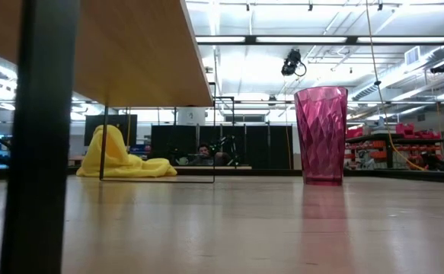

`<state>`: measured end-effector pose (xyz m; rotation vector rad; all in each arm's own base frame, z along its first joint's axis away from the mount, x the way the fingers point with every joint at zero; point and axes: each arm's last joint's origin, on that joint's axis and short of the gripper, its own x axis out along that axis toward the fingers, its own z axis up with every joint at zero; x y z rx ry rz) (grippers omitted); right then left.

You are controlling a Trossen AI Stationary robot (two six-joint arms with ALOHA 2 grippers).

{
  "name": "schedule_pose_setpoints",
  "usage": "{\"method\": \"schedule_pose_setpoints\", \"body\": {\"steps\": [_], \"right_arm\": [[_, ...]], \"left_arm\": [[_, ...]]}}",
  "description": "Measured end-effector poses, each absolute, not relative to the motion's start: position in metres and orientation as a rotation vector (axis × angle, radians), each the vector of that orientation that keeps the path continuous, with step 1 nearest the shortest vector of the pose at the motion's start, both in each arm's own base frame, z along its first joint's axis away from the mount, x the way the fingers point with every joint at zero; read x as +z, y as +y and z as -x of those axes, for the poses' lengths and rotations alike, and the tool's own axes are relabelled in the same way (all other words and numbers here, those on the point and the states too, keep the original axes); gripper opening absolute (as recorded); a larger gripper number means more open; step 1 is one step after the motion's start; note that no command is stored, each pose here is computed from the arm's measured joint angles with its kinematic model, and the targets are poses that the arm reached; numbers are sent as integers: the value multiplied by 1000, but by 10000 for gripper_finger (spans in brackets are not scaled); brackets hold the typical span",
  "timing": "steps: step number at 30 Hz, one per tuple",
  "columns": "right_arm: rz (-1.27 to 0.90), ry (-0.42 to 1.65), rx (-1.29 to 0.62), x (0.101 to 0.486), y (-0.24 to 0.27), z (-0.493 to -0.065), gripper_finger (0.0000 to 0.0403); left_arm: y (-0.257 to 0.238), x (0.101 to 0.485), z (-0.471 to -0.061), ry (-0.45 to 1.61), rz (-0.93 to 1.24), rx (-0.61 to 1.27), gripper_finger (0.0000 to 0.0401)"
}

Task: Stack small to large cups/mugs on shelf
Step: Put the blue mug on the shelf

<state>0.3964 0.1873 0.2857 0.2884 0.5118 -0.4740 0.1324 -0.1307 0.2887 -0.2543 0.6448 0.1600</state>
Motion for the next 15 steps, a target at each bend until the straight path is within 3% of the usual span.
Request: {"method": "schedule_pose_setpoints", "body": {"steps": [15], "right_arm": [[-292, 509, -478, 286, 187, -396, 0]], "left_arm": [[-128, 291, -141, 636, 262, 142, 68]]}}
